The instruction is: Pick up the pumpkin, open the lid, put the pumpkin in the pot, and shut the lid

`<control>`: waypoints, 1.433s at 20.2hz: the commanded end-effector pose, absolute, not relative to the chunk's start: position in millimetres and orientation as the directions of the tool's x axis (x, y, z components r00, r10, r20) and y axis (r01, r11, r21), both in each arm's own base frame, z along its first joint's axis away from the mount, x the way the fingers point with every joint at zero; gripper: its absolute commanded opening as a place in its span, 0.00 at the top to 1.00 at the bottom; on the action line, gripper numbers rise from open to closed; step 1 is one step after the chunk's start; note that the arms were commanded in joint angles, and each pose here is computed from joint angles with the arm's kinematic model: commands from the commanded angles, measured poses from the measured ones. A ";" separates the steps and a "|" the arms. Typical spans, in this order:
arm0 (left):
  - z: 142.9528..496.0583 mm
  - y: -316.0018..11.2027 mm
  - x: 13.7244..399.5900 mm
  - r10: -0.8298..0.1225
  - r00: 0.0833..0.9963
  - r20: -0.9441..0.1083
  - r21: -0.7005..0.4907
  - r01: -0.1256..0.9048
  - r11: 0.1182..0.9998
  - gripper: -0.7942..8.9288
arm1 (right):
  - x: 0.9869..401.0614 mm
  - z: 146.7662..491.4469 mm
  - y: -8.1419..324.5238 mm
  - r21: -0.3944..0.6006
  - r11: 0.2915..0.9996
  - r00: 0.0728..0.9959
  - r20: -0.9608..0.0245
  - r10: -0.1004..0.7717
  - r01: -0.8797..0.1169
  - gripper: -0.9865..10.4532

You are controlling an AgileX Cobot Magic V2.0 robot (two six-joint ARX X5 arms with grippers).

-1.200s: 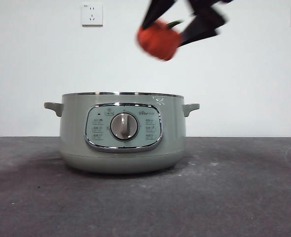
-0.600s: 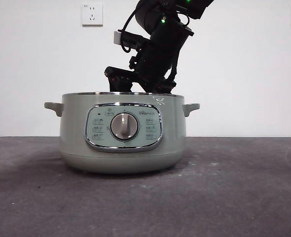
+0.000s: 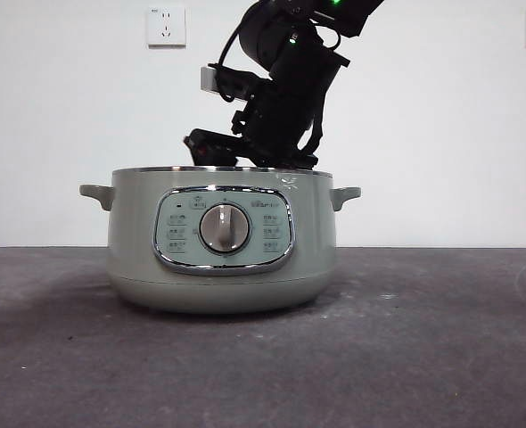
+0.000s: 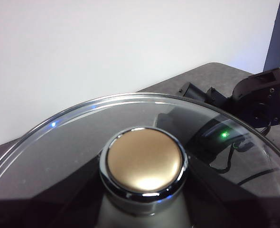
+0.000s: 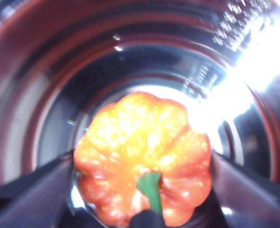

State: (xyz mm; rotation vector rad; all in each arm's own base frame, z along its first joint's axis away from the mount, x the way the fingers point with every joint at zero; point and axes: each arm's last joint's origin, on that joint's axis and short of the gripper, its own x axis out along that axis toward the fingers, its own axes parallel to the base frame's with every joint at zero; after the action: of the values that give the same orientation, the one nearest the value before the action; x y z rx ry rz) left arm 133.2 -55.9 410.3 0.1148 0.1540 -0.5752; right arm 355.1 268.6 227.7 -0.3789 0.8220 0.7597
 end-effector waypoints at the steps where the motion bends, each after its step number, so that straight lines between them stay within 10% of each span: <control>1: 419.6 -54.3 129.7 -0.535 0.838 -0.108 0.085 0.544 0.835 0.93 | 357.7 225.4 271.2 -0.018 0.685 0.444 -0.774 0.452 -0.729 0.36; 9: 417.1 -59.9 144.8 -0.538 0.835 -0.116 0.086 0.548 0.832 0.93 | 308.8 358.8 213.7 -0.140 0.876 0.726 -0.627 0.282 -0.462 0.37; 15: 398.2 -84.1 204.5 -0.582 0.799 -0.152 0.077 0.597 0.799 0.93 | 206.7 459.0 134.1 -0.074 0.906 0.824 -0.452 0.342 -0.416 0.37; 29: 318.6 -142.8 303.4 -0.621 0.742 -0.252 0.055 0.652 0.756 0.93 | 121.4 490.8 78.7 -0.035 0.909 0.854 -0.357 0.378 -0.416 0.37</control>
State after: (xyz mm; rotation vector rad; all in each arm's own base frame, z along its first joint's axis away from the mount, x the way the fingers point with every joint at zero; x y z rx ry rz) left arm 301.5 -140.3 310.2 0.1363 0.2999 -0.6911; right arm 121.3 78.1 492.1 -0.1225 0.3429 0.4172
